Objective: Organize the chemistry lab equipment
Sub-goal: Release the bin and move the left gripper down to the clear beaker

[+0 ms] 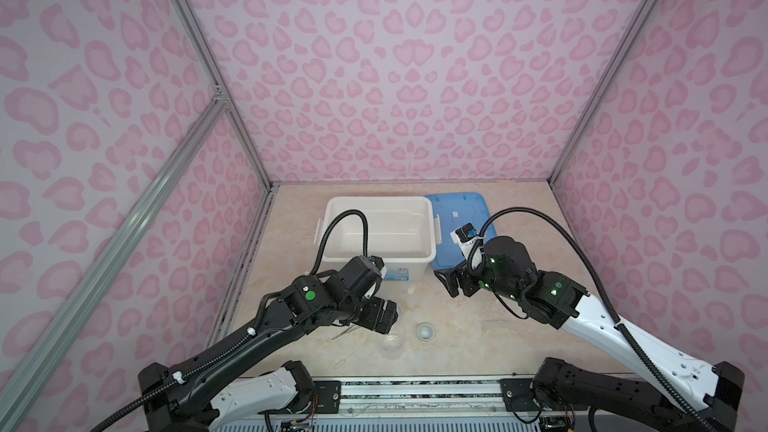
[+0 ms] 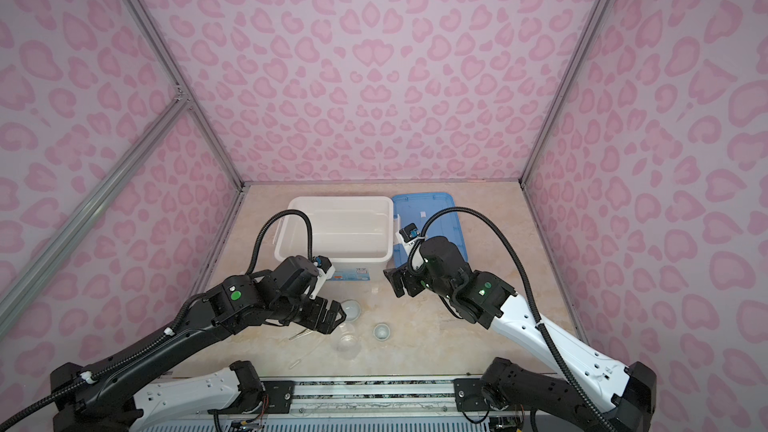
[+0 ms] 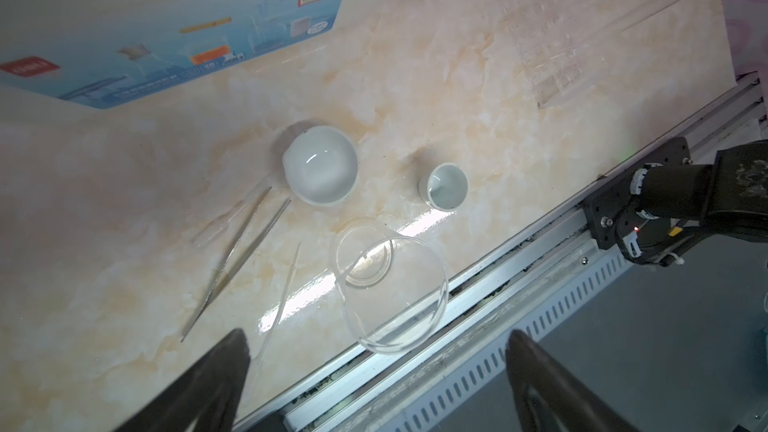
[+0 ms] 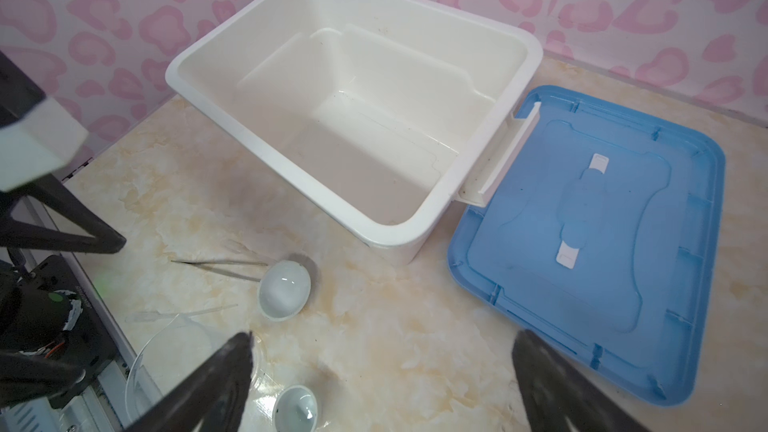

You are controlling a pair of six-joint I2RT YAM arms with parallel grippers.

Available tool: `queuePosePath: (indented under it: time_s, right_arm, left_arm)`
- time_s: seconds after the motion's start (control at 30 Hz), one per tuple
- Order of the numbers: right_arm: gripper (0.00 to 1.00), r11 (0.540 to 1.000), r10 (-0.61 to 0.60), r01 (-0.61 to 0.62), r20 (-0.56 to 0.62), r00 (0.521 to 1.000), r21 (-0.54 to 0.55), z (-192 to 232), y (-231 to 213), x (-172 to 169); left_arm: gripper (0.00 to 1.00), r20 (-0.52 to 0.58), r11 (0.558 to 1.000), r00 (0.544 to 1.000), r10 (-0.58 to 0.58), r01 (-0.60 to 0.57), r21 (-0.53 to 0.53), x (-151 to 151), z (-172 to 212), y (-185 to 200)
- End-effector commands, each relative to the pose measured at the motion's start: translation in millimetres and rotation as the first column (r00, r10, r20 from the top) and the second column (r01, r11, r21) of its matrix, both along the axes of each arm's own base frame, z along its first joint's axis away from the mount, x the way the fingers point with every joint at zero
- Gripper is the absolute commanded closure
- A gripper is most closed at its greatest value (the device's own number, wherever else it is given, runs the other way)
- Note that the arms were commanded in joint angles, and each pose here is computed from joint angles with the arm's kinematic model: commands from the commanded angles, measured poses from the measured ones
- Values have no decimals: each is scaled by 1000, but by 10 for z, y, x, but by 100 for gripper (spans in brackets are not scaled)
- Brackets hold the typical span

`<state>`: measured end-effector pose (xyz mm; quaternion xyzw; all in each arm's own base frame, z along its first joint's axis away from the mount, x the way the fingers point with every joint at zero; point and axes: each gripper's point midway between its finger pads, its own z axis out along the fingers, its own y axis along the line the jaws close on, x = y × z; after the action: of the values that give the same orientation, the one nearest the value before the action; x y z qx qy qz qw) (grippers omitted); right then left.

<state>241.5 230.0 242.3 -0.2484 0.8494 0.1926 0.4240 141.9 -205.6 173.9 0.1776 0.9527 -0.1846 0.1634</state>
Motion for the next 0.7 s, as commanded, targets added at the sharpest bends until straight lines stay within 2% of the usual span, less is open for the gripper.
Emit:
queuePosePath:
  time_s: [0.0, 0.1, 0.23, 0.33, 0.67]
  right_arm:
    - [2, 999, -35, 35, -7, 999, -14, -54, -48, 20]
    - [2, 999, -36, 36, -15, 999, -24, -85, -34, 24]
    - [2, 998, -40, 40, -14, 999, -39, -114, -28, 32]
    - [2, 998, -45, 45, -14, 999, -42, -133, -29, 34]
    - [2, 998, -50, 49, -21, 999, -45, -188, -8, 49]
  left_arm:
    - [2, 31, 988, 988, 153, -152, -40, 76, -60, -61]
    - [2, 24, 986, 986, 164, -164, 4, -4, -224, -118]
    - [2, 15, 988, 988, 155, -155, 3, -84, -273, -220]
    - [2, 16, 983, 984, 175, -176, 56, -100, -376, -169]
    - [2, -28, 990, 991, 128, -126, 64, -238, -577, -395]
